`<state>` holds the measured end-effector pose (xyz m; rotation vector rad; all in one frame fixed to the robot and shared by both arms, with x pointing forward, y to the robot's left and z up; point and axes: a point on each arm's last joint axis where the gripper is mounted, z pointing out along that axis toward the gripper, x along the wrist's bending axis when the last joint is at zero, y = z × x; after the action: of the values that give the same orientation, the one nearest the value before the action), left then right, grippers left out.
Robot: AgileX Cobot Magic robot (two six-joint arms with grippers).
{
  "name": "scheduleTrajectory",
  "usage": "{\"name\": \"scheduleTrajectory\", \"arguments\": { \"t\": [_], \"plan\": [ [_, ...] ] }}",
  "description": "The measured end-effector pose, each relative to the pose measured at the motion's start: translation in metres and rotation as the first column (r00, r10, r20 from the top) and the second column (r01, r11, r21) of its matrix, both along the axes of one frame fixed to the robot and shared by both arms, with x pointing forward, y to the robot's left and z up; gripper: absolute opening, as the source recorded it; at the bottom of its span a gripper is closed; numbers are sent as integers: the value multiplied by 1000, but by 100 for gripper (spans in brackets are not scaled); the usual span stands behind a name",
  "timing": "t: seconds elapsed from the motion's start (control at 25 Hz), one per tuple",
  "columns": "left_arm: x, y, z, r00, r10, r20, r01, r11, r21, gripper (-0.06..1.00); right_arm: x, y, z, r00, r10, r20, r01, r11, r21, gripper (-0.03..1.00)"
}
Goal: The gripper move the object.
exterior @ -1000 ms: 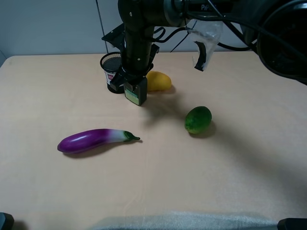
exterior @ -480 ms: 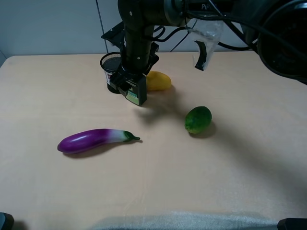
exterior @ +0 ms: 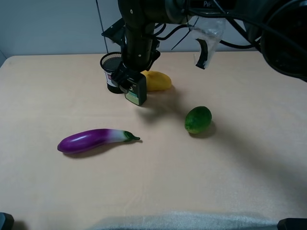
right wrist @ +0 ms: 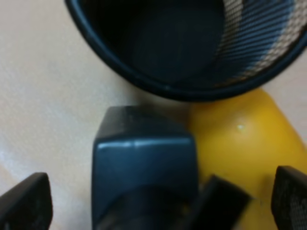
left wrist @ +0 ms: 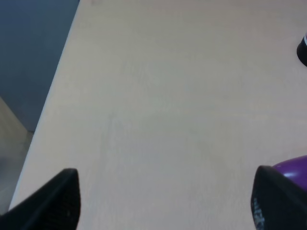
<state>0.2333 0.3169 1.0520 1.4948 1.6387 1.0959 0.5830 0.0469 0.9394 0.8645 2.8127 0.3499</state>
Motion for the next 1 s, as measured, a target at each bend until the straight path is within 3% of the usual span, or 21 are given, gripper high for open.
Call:
{"name": "scheduleTrajectory", "arguments": {
  "t": [0.64, 1.0],
  "plan": [
    [0, 0, 0, 1000, 0, 0, 0, 1000, 0, 79, -18, -29, 112, 994, -67, 91, 57, 993, 107, 69],
    [0, 0, 0, 1000, 0, 0, 0, 1000, 0, 79, -12, -101, 196, 954, -229, 193, 187, 959, 214, 69]
  ]
}}
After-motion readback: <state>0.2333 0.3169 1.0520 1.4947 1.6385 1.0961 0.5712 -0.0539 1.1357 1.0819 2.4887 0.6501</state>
